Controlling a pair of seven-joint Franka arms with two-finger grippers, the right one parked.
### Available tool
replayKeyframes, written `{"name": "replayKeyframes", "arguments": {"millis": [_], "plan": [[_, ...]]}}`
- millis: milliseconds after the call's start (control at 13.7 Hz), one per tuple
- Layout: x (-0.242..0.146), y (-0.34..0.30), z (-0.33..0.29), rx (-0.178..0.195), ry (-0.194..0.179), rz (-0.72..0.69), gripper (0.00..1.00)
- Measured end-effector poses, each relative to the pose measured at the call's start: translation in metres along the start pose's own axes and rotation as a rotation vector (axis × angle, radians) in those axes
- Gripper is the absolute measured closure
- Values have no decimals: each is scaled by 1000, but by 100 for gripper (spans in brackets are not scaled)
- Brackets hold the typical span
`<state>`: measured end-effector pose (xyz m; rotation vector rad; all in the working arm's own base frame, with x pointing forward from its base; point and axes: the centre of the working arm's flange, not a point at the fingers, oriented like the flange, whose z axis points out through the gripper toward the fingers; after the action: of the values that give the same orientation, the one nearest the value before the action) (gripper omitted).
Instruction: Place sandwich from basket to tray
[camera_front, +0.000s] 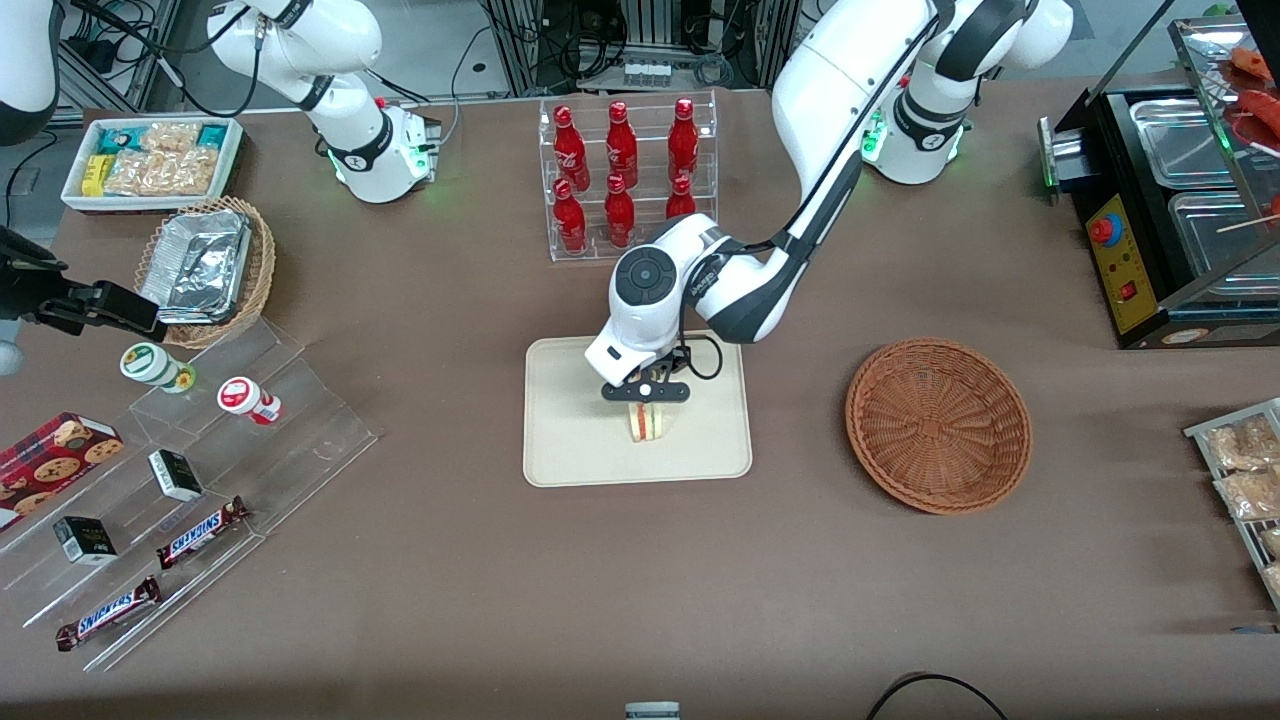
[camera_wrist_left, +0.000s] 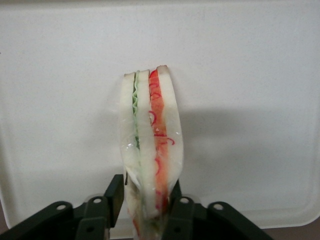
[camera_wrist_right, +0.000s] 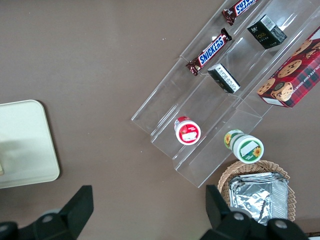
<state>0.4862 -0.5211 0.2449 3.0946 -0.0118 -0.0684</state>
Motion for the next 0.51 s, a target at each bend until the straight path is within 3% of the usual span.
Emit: {"name": "replayKeyframes", "arguments": {"millis": [365,511], "plan": [[24,-5,-67,-47,67,-37,0],[35,-23,-113,-47,85,-66,0]]}}
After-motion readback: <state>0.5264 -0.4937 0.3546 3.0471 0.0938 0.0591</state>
